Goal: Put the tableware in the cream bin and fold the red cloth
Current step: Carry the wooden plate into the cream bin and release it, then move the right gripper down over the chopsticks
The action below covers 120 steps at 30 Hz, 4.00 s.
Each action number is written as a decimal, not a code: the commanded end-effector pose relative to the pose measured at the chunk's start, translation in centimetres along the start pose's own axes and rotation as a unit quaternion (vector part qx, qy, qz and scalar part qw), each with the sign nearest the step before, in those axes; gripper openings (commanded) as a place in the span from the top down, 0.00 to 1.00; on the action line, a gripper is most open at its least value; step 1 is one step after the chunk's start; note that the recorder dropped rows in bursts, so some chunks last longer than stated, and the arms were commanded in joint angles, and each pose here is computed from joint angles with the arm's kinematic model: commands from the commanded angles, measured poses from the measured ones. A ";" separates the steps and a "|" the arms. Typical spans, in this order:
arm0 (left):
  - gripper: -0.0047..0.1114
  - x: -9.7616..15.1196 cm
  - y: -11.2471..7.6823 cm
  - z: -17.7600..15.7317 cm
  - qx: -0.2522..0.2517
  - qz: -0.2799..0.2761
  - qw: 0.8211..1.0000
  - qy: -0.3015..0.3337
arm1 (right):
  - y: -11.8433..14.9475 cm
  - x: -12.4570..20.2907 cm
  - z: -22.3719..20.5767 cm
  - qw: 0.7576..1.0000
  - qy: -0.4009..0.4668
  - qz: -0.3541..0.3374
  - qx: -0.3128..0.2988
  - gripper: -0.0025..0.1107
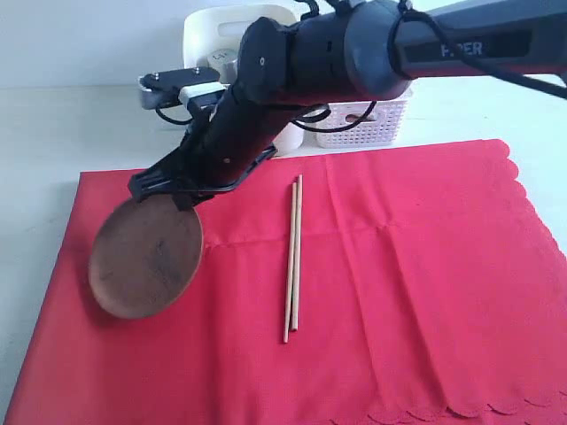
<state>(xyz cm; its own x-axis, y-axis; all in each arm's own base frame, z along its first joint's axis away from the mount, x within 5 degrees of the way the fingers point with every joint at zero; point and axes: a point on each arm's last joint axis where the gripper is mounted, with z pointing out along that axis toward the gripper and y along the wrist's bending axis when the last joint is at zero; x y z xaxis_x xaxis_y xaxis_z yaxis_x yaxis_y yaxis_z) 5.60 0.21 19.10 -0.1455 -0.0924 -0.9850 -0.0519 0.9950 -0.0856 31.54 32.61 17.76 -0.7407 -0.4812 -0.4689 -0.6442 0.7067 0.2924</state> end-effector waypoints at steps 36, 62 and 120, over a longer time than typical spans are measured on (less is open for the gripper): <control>0.95 -0.2 -0.1 -0.1 0.005 -0.002 1.000 -0.010 | -16.7 -5.8 -11.5 0.870 -0.364 0.330 0.036 0.98; 0.95 -0.2 -0.1 -0.1 0.005 -0.002 1.000 -0.010 | -18.0 -7.5 -8.5 0.879 -0.356 0.316 0.024 0.77; 0.95 -0.2 -0.1 -0.1 0.005 -0.002 1.000 -0.010 | -4.5 7.8 -2.9 0.972 0.079 0.152 0.161 0.56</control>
<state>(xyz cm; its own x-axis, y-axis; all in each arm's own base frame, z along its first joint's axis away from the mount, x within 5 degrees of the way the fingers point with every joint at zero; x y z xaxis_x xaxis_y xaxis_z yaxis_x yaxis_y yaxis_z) 5.60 0.21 19.10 -0.1455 -0.0924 -0.9850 -0.0519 0.9950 -0.0856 28.05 23.89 15.87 -0.9277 -0.2728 -0.2548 -0.3079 0.9451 0.1091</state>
